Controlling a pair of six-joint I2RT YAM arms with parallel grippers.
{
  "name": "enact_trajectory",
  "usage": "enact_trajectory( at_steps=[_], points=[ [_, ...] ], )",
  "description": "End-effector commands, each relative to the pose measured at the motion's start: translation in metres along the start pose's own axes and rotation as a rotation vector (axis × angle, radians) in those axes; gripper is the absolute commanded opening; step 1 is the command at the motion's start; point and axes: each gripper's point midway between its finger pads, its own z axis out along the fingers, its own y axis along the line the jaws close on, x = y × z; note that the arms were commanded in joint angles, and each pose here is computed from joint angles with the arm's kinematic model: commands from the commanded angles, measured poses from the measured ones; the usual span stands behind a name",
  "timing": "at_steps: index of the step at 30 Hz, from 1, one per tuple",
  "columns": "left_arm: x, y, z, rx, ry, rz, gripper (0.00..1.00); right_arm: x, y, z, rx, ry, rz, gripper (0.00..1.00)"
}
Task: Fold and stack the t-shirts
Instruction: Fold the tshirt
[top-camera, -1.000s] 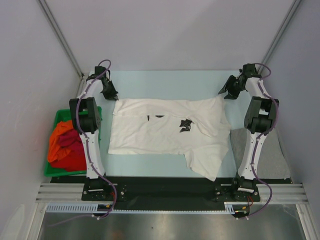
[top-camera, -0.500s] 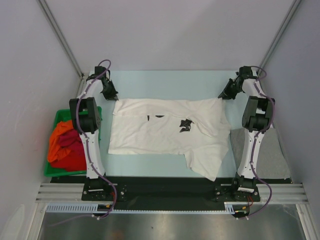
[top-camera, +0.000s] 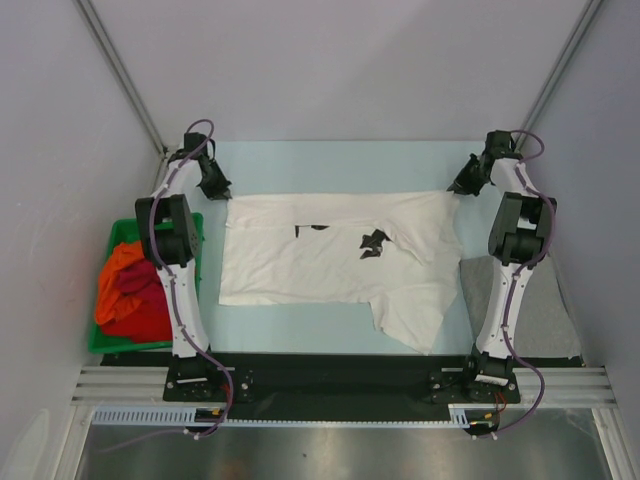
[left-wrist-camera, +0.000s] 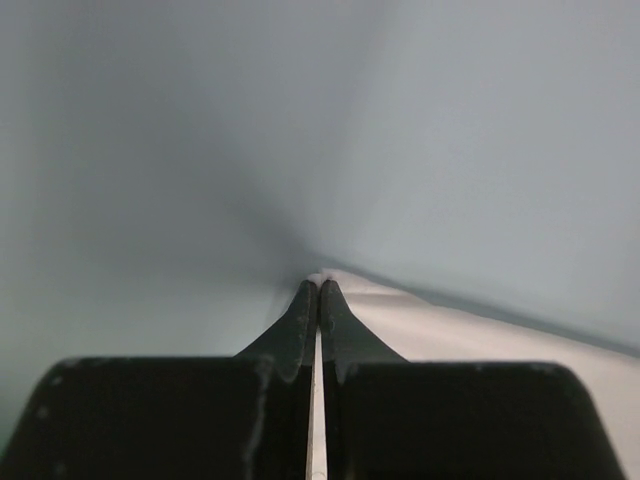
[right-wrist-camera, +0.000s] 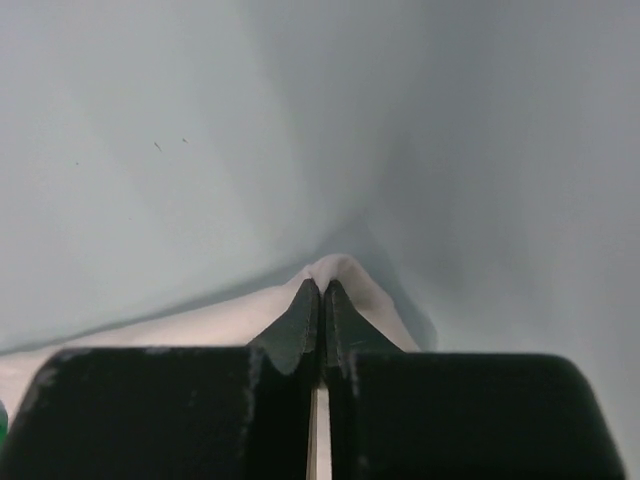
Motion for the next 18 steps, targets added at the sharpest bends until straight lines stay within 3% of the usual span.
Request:
enact_trajectory(
  at_steps=[1, 9, 18],
  points=[
    [-0.045, 0.011, -0.019, -0.015, -0.151, -0.056, 0.00, -0.048, 0.019, -0.027, -0.033, -0.176, -0.029, 0.00],
    [-0.068, -0.001, -0.018, 0.036, -0.208, -0.094, 0.00, -0.071, 0.040, -0.011, -0.124, -0.202, -0.028, 0.00],
    [-0.066, 0.000, -0.001, 0.035, -0.184, -0.111, 0.01, -0.073, 0.053, 0.013, -0.182, -0.178, -0.017, 0.01]
  ],
)
